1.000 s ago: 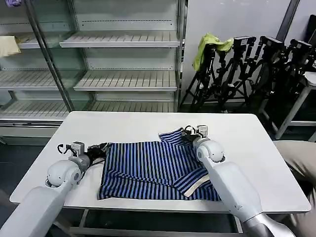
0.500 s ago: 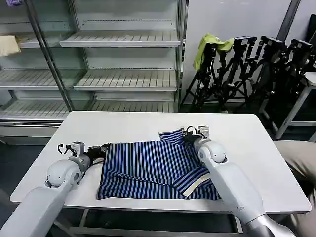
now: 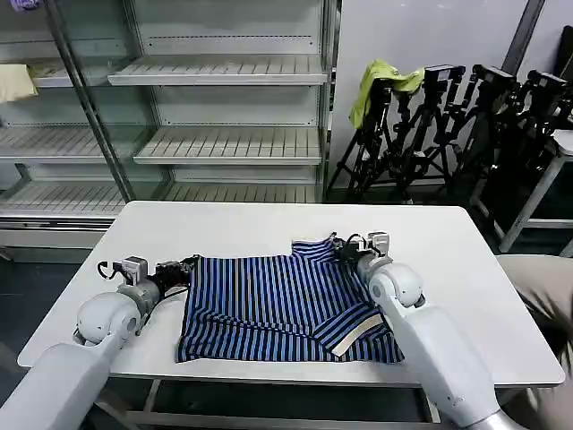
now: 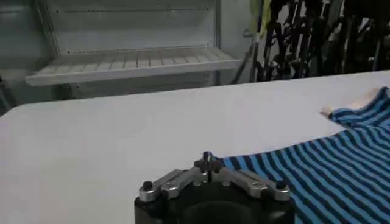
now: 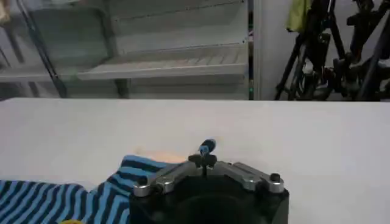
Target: Fold and organize the clothes.
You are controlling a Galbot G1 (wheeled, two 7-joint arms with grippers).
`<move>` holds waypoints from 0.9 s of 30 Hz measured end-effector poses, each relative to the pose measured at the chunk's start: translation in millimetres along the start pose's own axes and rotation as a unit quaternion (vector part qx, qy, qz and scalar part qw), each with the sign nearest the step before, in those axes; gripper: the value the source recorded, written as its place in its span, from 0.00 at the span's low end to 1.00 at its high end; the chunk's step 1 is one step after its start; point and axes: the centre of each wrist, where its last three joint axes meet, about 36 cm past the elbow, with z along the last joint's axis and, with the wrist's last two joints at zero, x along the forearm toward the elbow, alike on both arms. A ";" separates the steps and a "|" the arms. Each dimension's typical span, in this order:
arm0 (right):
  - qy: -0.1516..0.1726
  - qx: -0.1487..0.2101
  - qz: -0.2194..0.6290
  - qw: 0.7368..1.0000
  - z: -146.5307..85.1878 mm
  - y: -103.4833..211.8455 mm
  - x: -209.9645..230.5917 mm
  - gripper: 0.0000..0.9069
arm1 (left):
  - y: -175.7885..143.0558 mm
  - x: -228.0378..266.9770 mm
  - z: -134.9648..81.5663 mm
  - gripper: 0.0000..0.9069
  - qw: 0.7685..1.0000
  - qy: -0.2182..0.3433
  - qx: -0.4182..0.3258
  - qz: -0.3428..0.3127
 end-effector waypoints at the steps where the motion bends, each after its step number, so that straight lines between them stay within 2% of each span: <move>1: -0.001 0.001 -0.001 1.000 1.3 0.1 3.4 0.00 | -1.3 1.6 1.4 0.01 1.000 -0.001 0.000 0.001; 9: -0.013 0.004 -0.009 1.000 10.7 1.7 31.5 0.00 | -8.5 16.5 17.1 0.01 1.000 -0.004 0.010 0.003; 27: -0.033 0.014 -0.018 0.999 21.5 6.2 91.9 0.00 | -9.2 54.6 32.1 0.01 1.000 -0.012 0.014 -0.006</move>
